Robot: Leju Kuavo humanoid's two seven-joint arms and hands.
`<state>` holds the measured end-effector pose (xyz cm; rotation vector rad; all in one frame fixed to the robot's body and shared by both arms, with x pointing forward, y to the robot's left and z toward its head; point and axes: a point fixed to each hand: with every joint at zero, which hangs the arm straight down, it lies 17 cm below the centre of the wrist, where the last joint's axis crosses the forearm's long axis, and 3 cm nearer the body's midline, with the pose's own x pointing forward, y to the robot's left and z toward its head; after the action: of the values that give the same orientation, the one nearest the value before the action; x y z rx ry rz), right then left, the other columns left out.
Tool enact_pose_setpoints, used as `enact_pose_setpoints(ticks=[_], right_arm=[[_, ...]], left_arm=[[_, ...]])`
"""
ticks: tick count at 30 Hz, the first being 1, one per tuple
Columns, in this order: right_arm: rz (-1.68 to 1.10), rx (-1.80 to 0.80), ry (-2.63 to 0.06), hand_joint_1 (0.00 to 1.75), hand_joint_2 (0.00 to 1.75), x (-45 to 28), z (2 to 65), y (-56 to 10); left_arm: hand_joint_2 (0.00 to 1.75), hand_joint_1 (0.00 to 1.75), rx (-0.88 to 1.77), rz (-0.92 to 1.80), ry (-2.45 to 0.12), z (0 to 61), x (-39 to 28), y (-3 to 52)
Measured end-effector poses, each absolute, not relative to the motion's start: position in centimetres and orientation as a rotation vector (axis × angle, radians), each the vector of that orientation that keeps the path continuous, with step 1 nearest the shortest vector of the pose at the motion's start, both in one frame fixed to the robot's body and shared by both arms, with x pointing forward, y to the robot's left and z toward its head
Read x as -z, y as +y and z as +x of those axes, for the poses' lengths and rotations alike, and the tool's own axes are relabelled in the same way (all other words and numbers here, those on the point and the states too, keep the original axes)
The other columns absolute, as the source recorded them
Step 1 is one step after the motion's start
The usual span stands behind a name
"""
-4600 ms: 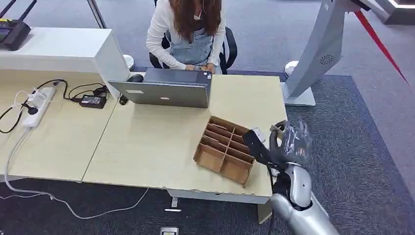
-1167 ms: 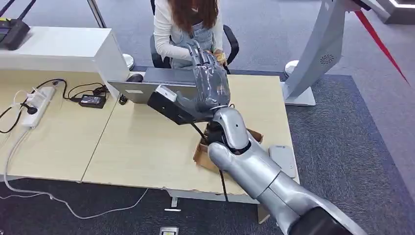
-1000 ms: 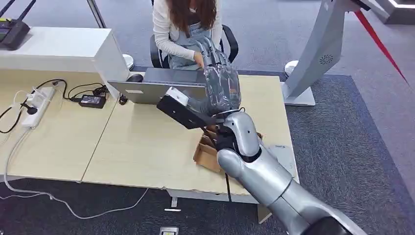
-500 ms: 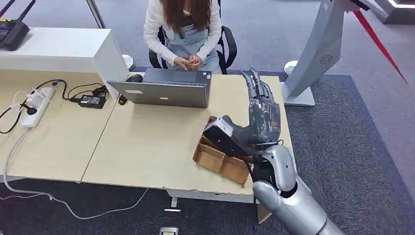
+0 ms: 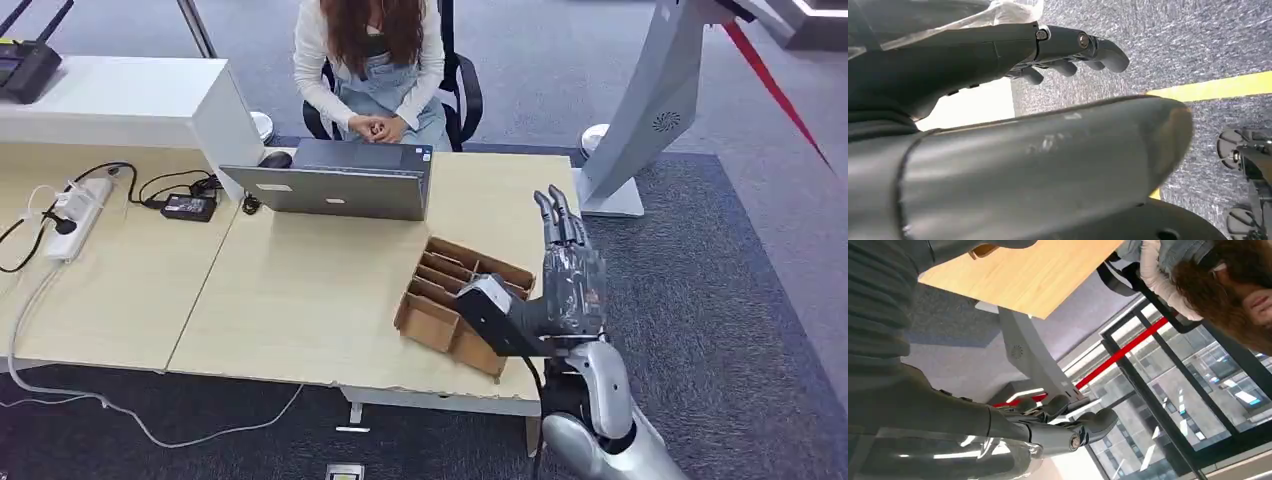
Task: Pass the card to the sensor for recognition and then transmit it.
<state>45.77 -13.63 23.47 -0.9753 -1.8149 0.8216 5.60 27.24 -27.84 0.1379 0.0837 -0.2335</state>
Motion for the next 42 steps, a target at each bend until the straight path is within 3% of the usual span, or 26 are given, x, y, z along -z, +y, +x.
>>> enact_pose_setpoints(ticks=[10, 13, 14, 15, 17, 18, 19, 20, 21, 23, 24, 25, 26, 28, 42], right_arm=[[-0.957, -0.810, -1.814, 0.05, 1.75, -23.3, 45.4, -13.7], [-0.937, -0.811, -1.820, 0.37, 1.75, -23.1, 45.2, -13.4], [-0.928, -0.812, -1.825, 0.72, 1.75, -23.0, 45.2, -13.2], [-0.921, -0.811, -1.830, 0.89, 1.75, -23.0, 45.1, -13.0], [-0.904, -0.807, -1.840, 0.91, 1.75, -23.0, 45.0, -12.6], [-0.899, -0.806, -1.846, 1.01, 1.75, -23.0, 44.9, -12.4], [-0.892, -0.805, -1.850, 1.26, 1.75, -23.0, 44.9, -12.1], [-0.884, -0.804, -1.854, 1.40, 1.75, -23.0, 44.8, -11.9], [-0.876, -0.803, -1.857, 1.45, 1.75, -22.9, 44.8, -11.6], [-0.860, -0.802, -1.857, 1.41, 1.75, -22.6, 44.8, -11.2], [-0.854, -0.803, -1.856, 1.31, 1.75, -22.5, 44.8, -11.0], [-0.850, -0.805, -1.855, 0.45, 1.75, -22.3, 44.8, -10.8], [-0.847, -0.806, -1.853, 0.07, 1.75, -22.2, 44.8, -10.6], [-0.841, -0.809, -1.849, 0.00, 1.75, -22.0, 44.8, -10.3], [-0.829, -0.830, -1.832, 0.00, 1.75, -20.9, 45.0, -9.5]], left_arm=[[0.00, 0.00, 0.232, 0.142, 0.083, 5.6, 27.8, 27.3], [0.00, 0.00, 0.232, 0.143, 0.083, 5.7, 27.8, 27.3], [0.00, 0.00, 0.231, 0.143, 0.083, 5.7, 27.8, 27.3], [0.00, 0.00, 0.231, 0.143, 0.083, 5.7, 27.8, 27.3], [0.00, 0.00, 0.232, 0.143, 0.082, 5.7, 27.8, 27.3], [0.00, 0.00, 0.232, 0.142, 0.082, 5.7, 27.8, 27.2], [0.00, 0.00, 0.232, 0.142, 0.082, 5.7, 27.8, 27.2], [0.00, 0.00, 0.232, 0.141, 0.083, 5.7, 27.8, 27.2], [0.00, 0.00, 0.232, 0.141, 0.083, 5.7, 27.8, 27.1], [0.00, 0.00, 0.232, 0.141, 0.084, 5.7, 27.8, 27.1], [0.00, 0.00, 0.232, 0.141, 0.085, 5.7, 27.8, 27.1], [0.00, 0.00, 0.232, 0.141, 0.085, 5.7, 27.8, 27.1], [0.00, 0.00, 0.232, 0.141, 0.086, 5.7, 27.8, 27.1], [0.00, 0.00, 0.232, 0.141, 0.086, 5.7, 27.8, 27.1], [0.00, 0.00, 0.229, 0.137, 0.089, 5.6, 27.8, 27.1]])
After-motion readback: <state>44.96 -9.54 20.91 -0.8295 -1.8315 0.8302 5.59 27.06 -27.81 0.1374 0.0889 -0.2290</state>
